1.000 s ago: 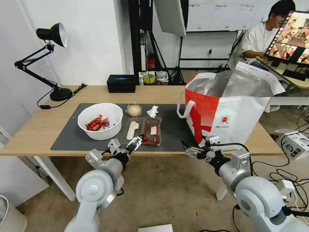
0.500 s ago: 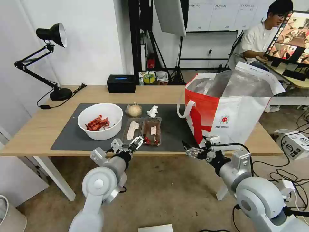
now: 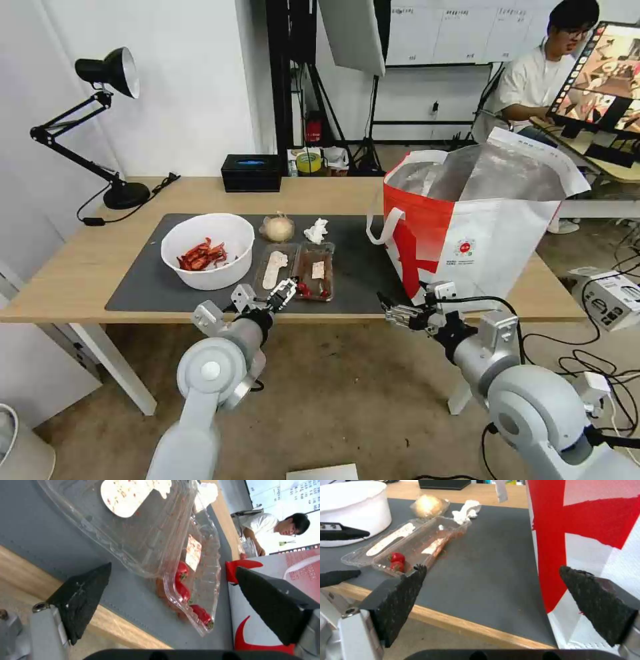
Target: Pick up the trash from the table and place it into the takeout bag.
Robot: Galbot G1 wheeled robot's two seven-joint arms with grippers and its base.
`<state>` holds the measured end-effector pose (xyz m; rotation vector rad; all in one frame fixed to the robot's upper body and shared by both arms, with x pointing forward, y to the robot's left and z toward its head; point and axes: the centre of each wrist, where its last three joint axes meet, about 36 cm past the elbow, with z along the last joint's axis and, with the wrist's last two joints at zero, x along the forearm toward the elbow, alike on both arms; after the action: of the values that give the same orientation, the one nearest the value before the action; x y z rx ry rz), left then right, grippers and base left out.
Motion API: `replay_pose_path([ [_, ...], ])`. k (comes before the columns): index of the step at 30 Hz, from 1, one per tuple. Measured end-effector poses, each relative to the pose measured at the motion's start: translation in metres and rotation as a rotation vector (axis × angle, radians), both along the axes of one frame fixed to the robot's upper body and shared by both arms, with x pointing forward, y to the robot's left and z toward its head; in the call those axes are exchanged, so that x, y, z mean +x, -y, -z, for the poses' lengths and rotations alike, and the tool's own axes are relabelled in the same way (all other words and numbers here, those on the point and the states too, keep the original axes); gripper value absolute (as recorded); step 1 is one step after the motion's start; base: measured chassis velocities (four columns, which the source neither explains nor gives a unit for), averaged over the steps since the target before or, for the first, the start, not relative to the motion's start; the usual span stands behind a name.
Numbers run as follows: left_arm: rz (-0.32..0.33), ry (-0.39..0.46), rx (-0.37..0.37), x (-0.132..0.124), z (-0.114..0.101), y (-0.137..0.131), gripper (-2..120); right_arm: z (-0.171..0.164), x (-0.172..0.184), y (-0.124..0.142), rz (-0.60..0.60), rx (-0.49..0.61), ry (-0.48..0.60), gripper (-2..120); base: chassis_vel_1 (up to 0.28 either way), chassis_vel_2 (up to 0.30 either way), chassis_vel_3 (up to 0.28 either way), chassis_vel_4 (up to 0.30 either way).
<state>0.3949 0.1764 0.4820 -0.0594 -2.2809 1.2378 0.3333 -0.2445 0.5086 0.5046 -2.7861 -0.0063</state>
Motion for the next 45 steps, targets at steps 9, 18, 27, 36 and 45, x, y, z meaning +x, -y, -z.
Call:
replay_pose_path([
  [9, -0.014, 0.002, -0.002, 0.005, 0.001, 0.0, 100, 0.003, 0.001, -0.001, 0.003, 0.005, -0.006, 100, 0.0, 0.0, 0.0, 0.0],
  [18, -0.032, 0.004, -0.02, 0.008, 0.002, 0.005, 100, 0.005, 0.001, -0.002, 0.005, 0.004, -0.01, 100, 0.0, 0.0, 0.0, 0.0],
  [27, -0.044, 0.039, -0.039, 0.005, 0.001, 0.009, 100, 0.002, -0.002, 0.0, 0.006, -0.007, -0.007, 100, 0.0, 0.0, 0.0, 0.0],
  [36, -0.062, 0.068, -0.045, 0.001, -0.002, 0.006, 100, 0.002, -0.005, 0.0, 0.004, -0.007, -0.01, 100, 0.0, 0.0, 0.0, 0.0],
  [45, -0.073, 0.147, -0.075, -0.005, -0.011, -0.007, 100, 0.003, -0.009, -0.003, 0.003, -0.003, -0.012, 100, 0.0, 0.0, 0.0, 0.0],
])
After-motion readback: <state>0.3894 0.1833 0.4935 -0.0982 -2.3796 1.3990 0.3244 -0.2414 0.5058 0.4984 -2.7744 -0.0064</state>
